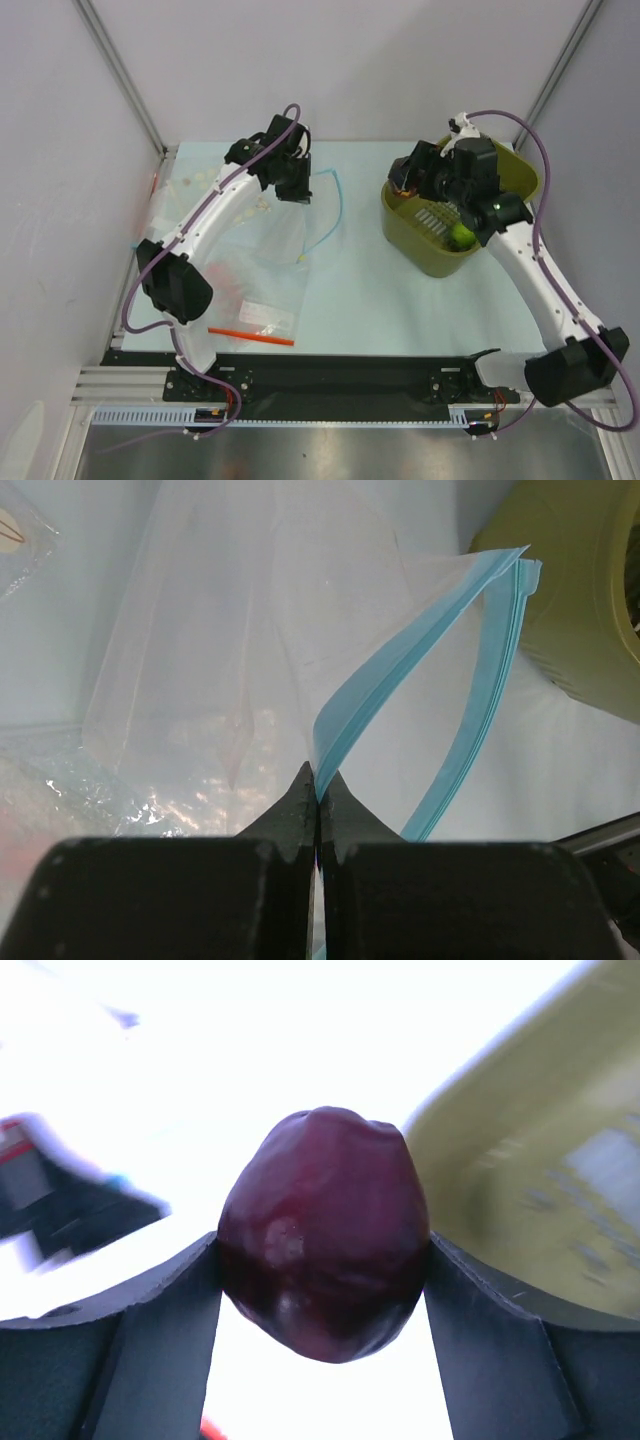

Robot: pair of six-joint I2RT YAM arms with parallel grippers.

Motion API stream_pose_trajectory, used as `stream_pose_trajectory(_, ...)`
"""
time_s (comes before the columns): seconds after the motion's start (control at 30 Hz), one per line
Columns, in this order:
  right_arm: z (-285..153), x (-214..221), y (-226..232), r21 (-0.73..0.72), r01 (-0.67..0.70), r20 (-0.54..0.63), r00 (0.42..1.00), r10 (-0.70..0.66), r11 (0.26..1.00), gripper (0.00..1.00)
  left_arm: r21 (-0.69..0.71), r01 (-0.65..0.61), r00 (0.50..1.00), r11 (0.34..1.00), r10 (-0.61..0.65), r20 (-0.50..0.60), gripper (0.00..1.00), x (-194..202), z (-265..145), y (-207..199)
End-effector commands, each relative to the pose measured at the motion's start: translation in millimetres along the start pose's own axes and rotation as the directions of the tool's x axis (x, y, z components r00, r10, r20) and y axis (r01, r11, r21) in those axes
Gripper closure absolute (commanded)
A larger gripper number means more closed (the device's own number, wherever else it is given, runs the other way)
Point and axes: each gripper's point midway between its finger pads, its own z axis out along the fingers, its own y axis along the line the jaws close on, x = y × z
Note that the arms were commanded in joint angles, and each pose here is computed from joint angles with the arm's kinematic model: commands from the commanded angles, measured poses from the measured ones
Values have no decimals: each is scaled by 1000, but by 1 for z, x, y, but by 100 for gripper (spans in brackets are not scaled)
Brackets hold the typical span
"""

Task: Place the food in the zip-top bag and seal the zipper
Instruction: Pick up the fake fruit from the bin, then place the fake fruit in the zipper food storage bag.

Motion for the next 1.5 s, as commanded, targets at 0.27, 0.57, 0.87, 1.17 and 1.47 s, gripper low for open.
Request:
stream_pose_trajectory(0.27,-34,58,133,-429,112,-17,991,-132,896,61,157,18,999,987,-22,25,100,3,-49,-26)
stream_pose_trajectory(0.57,-3,102,155,-401,141,-86,978,-190,905,62,224,29,1000,974,-31,6,100,12,-65,-39)
stream_pose_trajectory(0.87,29,107,127,-192,91,-126,985,-116,977,60,271,35,999,962,-37,3,100,16,-79,-46)
stream_pose_trajectory(1.17,32,109,142,-255,69,-137,985,-107,964,18,353,76,997,933,-69,-33,100,27,-80,-58)
stream_pose_trajectory(1.47,10,79,135,-250,91,-64,992,-110,964,2,290,42,998,956,-57,42,100,9,-90,-48)
